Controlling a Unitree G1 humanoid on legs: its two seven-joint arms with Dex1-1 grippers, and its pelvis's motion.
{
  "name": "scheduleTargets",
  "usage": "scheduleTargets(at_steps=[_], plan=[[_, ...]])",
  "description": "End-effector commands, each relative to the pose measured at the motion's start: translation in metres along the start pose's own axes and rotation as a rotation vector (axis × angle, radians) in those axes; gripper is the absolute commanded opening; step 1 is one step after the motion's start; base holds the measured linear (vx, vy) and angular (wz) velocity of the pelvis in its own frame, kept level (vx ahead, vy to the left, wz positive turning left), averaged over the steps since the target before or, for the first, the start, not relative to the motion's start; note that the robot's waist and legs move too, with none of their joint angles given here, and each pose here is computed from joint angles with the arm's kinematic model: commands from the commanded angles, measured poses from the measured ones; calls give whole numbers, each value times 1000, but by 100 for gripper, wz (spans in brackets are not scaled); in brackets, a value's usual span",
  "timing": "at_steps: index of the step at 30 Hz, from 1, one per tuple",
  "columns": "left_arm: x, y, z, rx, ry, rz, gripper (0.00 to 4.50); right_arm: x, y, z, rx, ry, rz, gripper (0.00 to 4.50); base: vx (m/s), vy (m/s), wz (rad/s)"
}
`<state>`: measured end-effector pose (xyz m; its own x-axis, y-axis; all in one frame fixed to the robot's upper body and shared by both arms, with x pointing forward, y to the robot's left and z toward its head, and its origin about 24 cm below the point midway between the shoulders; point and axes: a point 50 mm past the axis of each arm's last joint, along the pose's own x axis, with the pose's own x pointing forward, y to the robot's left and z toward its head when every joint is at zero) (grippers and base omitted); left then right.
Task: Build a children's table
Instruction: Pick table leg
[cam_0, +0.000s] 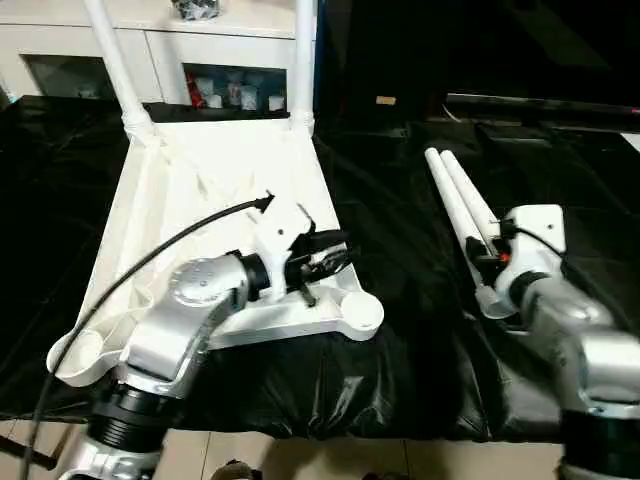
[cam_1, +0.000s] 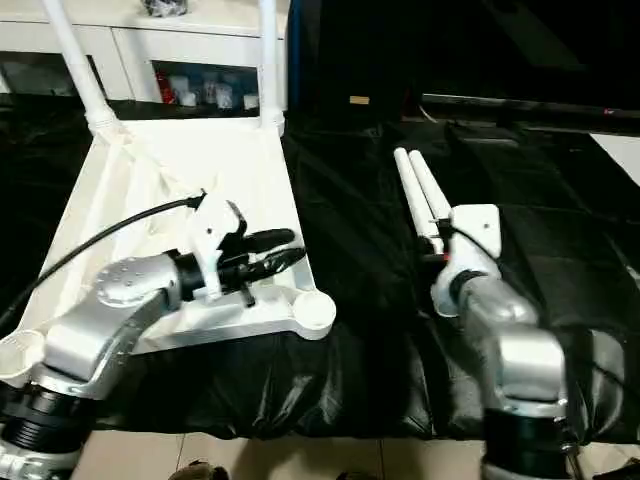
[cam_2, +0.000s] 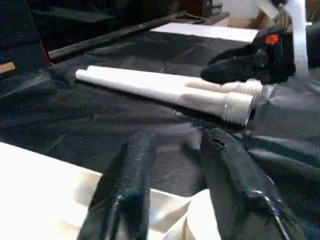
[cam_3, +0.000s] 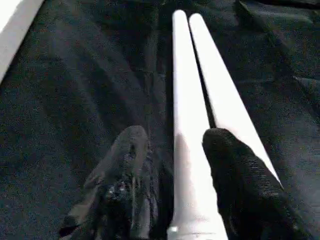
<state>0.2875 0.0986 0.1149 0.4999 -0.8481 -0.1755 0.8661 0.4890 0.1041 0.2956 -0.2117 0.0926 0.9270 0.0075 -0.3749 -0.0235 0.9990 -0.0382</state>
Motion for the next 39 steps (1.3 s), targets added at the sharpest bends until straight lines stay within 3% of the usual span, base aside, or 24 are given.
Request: scheduleTargets(at_steps=[1,7,9,14,16,20,25,30,39], plan=[[2,-3,4,35,22,-46,217,2,-9,3,6,8,-22,247,0,0,0],[-4,-6,3,11,52,-111,262,20,-20,5,-10,35,-19,295,0,0,0],[-8,-5,2,26,72,-106,277,28,-28,7,-55,72,-57,311,0,0,0],[-9,-3,2,41,80,-92,327,33,-29,8,-65,115,-35,332,0,0,0],[-9,-2,2,47,82,-88,327,34,-28,8,-51,120,-9,332,0,0,0],[-8,-2,3,56,92,-84,335,41,-26,4,-39,212,57,332,0,0,0],[-13,0,1,46,109,-88,335,49,-22,11,4,237,112,332,0,0,0],[-13,-4,1,30,116,-136,335,51,-24,10,18,302,118,332,0,0,0],[-15,-6,0,10,136,-178,335,56,-28,7,46,328,108,332,0,0,0]])
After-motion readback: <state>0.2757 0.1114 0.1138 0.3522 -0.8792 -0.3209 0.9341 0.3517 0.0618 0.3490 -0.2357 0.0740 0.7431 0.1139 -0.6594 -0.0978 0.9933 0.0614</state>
